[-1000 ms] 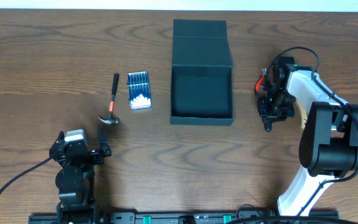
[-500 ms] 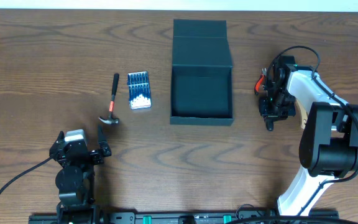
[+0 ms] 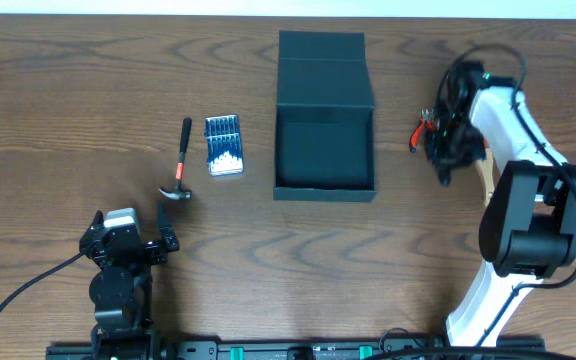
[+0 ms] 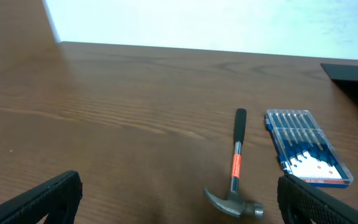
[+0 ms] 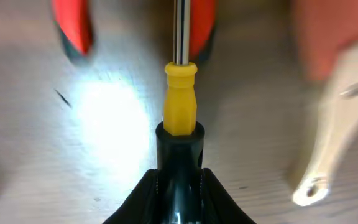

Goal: Pack container
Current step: 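Lift the screwdriver with the right gripper and carry it over the box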

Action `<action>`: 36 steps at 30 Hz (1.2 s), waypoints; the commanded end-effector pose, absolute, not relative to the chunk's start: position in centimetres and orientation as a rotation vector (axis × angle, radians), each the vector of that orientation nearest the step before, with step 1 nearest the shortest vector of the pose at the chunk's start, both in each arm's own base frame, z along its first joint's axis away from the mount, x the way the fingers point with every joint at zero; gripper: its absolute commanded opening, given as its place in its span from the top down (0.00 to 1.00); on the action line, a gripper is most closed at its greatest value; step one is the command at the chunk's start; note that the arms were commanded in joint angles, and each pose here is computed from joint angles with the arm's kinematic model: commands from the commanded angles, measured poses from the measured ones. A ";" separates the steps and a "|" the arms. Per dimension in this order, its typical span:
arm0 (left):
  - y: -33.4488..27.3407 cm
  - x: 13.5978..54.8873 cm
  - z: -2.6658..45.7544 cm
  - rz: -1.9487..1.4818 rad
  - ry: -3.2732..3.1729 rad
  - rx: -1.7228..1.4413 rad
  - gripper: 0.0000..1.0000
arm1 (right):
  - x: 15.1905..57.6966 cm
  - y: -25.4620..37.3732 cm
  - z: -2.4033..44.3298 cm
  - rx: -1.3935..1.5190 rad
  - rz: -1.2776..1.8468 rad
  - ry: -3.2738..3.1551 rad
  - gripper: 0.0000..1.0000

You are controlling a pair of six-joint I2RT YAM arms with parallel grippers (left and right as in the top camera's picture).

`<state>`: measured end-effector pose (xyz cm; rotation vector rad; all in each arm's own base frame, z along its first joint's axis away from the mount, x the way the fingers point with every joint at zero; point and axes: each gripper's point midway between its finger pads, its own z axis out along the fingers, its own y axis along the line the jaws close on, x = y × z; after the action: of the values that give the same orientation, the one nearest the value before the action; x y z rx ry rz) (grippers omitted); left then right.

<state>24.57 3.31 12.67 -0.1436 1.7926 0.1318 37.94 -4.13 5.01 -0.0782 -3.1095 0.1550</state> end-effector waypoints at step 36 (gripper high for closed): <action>3.6 24.2 10.9 0.157 1.847 -0.150 0.01 | 36.3 18.1 18.3 0.317 -0.006 -3.401 0.99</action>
<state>24.57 3.31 12.67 -0.1436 1.7926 0.1318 35.67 19.41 17.09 0.6069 -3.3077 -0.0700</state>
